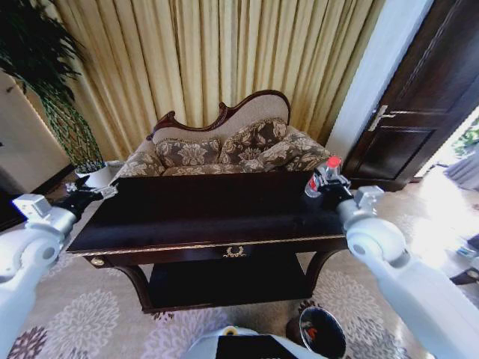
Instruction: Move to the front of the table and place the trash on the table into the trash bin.
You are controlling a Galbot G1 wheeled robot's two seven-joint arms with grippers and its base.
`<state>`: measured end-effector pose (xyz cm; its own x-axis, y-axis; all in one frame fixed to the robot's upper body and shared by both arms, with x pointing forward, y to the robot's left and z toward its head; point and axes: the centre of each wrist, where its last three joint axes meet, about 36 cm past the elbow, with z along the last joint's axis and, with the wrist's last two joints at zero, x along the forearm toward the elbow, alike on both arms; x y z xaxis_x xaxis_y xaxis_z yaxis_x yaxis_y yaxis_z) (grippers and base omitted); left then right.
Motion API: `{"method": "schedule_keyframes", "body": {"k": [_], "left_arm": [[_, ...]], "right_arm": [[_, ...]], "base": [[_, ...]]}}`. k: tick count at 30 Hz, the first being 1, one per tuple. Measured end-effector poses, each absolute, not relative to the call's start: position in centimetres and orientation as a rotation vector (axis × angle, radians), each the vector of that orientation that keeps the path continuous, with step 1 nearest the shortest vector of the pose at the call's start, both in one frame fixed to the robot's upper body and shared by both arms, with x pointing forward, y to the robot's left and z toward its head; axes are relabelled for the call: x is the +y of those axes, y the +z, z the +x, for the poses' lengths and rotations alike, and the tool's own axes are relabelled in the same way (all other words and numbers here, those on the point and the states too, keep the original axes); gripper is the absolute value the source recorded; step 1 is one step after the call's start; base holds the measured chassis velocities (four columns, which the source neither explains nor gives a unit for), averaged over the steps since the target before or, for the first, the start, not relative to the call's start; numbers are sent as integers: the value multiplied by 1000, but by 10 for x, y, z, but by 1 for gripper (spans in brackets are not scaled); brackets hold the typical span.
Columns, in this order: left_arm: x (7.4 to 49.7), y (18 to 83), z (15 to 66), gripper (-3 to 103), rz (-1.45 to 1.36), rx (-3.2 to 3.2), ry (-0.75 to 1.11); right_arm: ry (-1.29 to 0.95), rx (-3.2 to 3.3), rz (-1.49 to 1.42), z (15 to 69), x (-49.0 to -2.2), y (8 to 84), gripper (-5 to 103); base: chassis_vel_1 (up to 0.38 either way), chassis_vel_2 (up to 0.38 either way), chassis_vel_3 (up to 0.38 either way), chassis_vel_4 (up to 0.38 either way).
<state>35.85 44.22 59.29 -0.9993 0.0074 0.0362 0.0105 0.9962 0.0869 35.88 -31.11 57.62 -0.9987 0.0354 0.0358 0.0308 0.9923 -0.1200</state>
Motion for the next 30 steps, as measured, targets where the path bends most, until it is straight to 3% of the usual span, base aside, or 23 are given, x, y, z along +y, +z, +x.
{"method": "schedule_keyframes", "body": {"k": [13,30], "left_arm": [[426,597,343,100,-5,-3114,-167],[420,599,338,100,-20,-3119,-200]], "right_arm": [[151,-3080,-37,327,-297,573,26],[126,-3088,-52,324,-297,566,26]], "base": [[0,0,0,0],[65,-63,-61,62]]}}
